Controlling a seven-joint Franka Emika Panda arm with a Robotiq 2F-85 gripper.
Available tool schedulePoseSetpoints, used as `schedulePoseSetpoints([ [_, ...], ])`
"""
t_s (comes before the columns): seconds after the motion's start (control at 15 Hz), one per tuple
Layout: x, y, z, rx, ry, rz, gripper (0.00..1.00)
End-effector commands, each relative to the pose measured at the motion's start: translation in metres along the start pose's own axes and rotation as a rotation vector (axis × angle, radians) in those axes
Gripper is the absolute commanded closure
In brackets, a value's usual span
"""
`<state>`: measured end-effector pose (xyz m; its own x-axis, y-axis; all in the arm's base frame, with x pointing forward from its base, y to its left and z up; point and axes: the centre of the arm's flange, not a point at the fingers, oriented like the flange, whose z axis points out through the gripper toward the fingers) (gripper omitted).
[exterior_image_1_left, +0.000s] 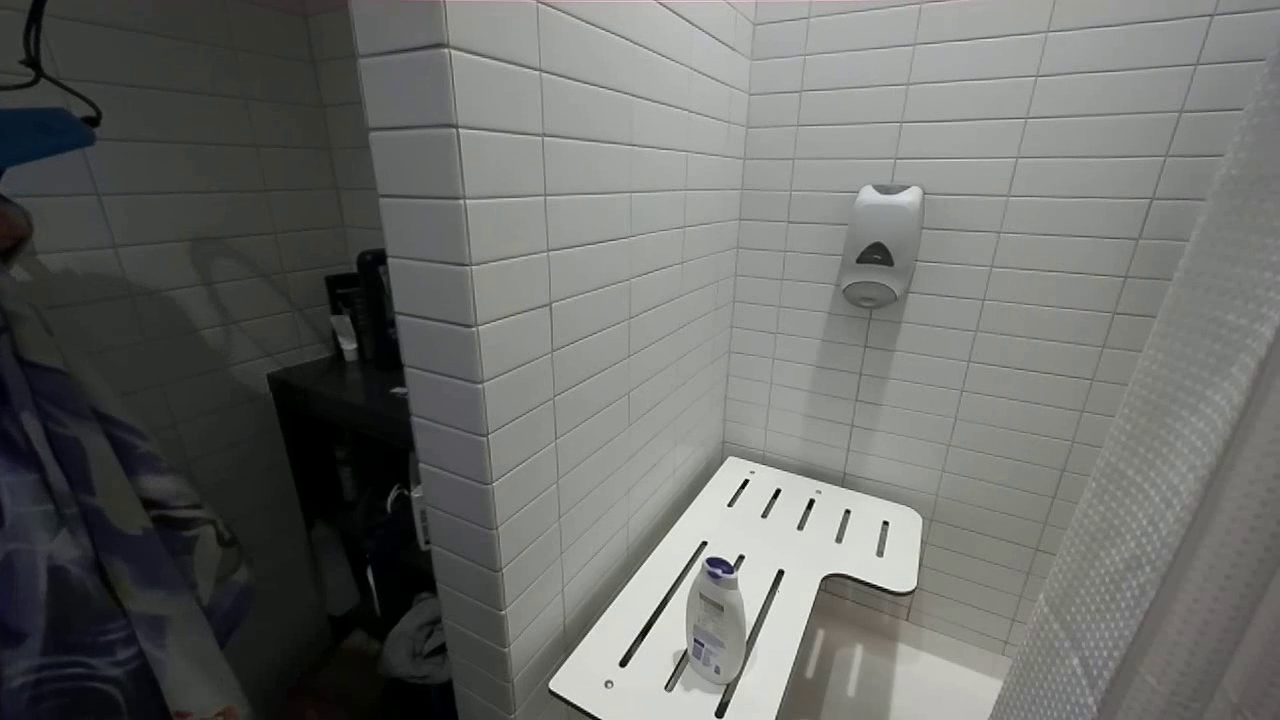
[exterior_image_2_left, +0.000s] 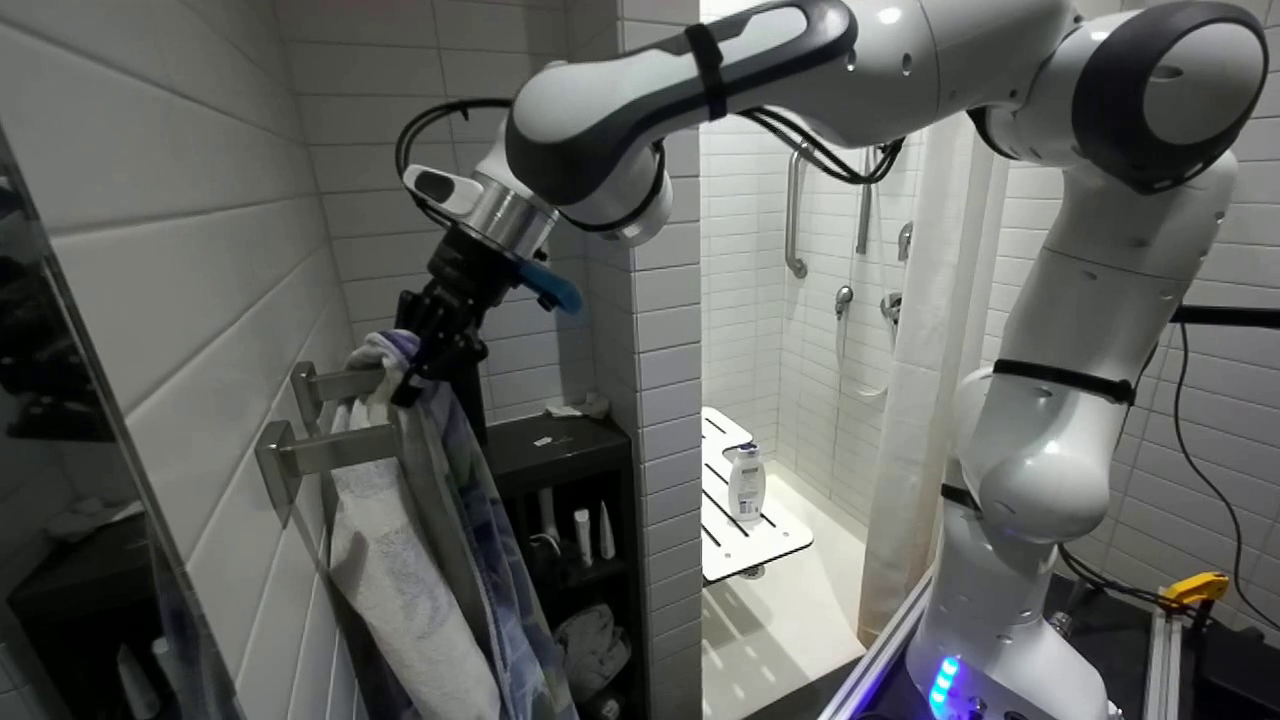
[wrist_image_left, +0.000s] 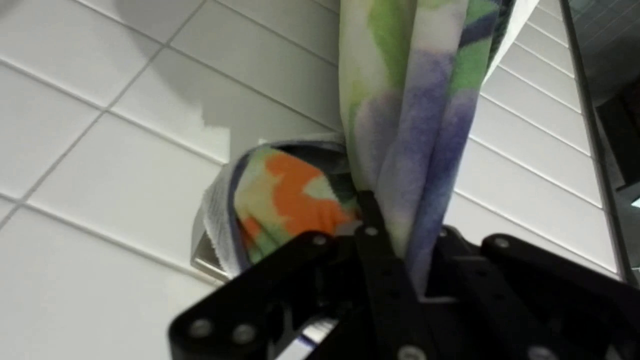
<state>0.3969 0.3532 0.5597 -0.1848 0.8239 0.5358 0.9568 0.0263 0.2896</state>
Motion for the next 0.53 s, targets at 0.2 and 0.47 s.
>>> schedulePoseSetpoints([
  [0.2,0.04,-0.017,-0.064,-0.117,-0.072,-0.051,0.97],
  [0.47,0.053,-0.024,-0.09,-0.179,-0.108,-0.094,0.97],
])
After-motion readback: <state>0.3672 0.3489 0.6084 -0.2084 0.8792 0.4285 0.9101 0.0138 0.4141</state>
